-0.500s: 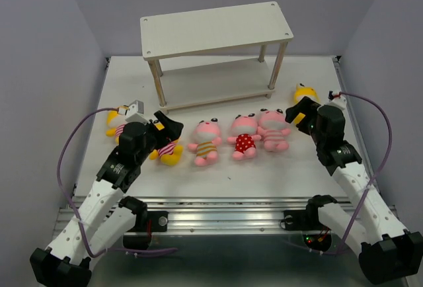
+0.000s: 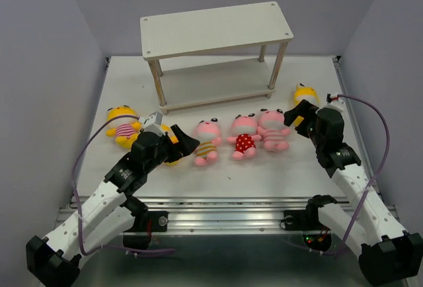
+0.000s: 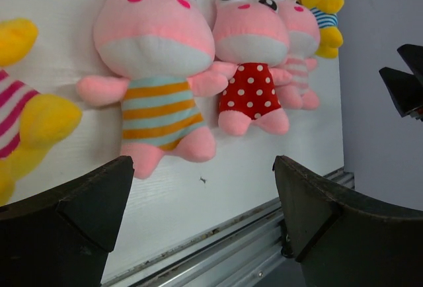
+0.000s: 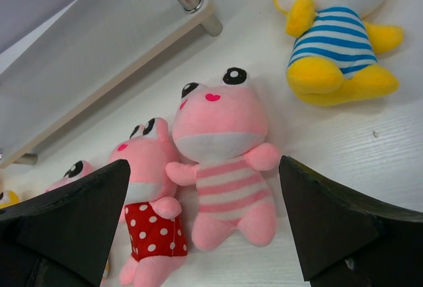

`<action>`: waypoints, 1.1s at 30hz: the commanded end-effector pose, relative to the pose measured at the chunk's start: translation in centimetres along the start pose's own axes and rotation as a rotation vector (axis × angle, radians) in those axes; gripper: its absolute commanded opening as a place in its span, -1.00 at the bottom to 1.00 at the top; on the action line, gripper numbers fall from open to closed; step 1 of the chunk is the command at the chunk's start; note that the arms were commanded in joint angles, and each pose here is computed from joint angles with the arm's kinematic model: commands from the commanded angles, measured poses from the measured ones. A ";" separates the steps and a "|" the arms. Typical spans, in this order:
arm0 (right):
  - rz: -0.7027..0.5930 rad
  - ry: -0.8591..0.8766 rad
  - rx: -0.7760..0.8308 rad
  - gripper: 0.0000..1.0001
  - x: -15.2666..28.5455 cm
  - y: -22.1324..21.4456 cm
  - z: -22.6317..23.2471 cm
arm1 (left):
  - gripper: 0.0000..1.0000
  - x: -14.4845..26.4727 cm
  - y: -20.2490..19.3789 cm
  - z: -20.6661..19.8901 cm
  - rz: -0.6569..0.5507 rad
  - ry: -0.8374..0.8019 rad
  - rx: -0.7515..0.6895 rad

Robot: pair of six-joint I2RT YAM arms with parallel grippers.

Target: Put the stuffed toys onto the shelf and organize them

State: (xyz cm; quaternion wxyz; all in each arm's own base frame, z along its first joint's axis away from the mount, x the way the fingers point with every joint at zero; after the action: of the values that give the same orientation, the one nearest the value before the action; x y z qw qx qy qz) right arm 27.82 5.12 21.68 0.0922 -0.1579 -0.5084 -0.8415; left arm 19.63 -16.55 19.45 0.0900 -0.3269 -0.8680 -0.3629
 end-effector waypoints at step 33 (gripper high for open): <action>0.036 0.051 0.024 1.00 -0.8 -0.7 0.8 | 0.75 -4.9 -8.1 6.3 0.157 0.217 0.108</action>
State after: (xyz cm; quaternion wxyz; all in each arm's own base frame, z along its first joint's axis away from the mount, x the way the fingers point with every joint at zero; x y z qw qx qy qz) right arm 28.07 5.99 20.46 0.1282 -0.1631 -0.5086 -0.8357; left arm 18.09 -18.28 8.34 0.2441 -0.3468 -0.8411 -0.3358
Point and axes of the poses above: each gripper's point midway between its finger pads, its own x axis back along the fingers, its own z axis along the line the jaws close on, y = z × x, the point moved 3 cm from there along x, back along the fingers, and after that the axes turned 2 degrees about x, right-handed, at the moved point
